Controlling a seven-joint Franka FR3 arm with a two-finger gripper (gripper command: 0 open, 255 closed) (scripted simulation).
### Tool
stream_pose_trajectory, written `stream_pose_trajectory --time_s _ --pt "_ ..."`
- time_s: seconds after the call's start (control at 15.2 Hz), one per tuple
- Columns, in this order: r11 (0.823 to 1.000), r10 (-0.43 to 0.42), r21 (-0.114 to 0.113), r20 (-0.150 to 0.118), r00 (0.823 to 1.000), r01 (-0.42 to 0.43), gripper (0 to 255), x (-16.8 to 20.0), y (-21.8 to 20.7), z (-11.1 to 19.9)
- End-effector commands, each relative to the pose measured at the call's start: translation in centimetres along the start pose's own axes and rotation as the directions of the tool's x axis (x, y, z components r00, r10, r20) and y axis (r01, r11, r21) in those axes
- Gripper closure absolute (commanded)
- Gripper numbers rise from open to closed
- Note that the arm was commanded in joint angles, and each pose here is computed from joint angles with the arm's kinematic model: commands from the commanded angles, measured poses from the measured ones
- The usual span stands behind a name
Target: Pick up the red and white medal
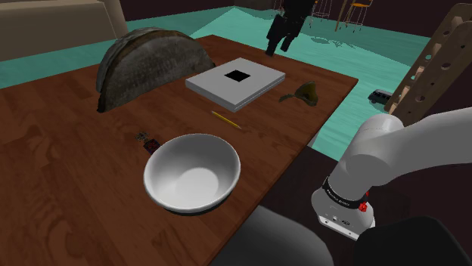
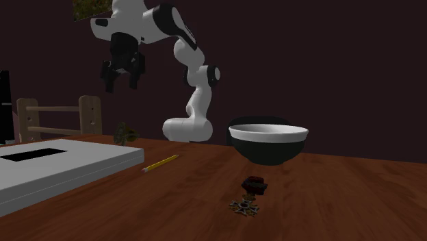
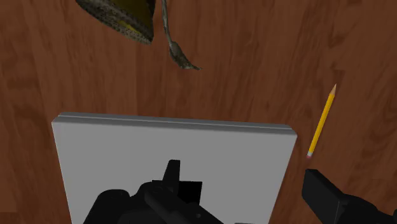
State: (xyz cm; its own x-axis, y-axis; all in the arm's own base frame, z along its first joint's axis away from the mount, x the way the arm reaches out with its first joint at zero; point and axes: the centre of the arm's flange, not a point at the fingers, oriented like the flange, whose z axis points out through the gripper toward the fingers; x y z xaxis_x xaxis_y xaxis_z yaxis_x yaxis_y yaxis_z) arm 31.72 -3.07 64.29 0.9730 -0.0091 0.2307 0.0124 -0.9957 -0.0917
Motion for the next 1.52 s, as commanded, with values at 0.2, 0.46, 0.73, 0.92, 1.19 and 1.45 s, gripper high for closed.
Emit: stream_pose_trajectory --time_s 0.2,0.46,0.73,0.92,1.19,1.45 --pt "1.000 0.010 0.002 0.012 1.000 -0.010 0 0.9 -3.5 1.7" --pt "1.000 0.024 0.004 0.029 0.999 -0.024 0 2.1 -8.1 3.9" --pt "0.999 0.038 0.006 0.045 0.998 -0.039 0 3.3 -12.8 6.2" --pt "0.999 0.049 0.007 0.058 0.997 -0.049 0 4.3 -16.2 7.9" --pt "0.998 0.062 0.008 0.074 0.995 -0.063 0 5.5 -20.8 10.2" --pt "0.997 0.076 0.010 0.091 0.993 -0.077 0 6.9 -25.4 12.5"
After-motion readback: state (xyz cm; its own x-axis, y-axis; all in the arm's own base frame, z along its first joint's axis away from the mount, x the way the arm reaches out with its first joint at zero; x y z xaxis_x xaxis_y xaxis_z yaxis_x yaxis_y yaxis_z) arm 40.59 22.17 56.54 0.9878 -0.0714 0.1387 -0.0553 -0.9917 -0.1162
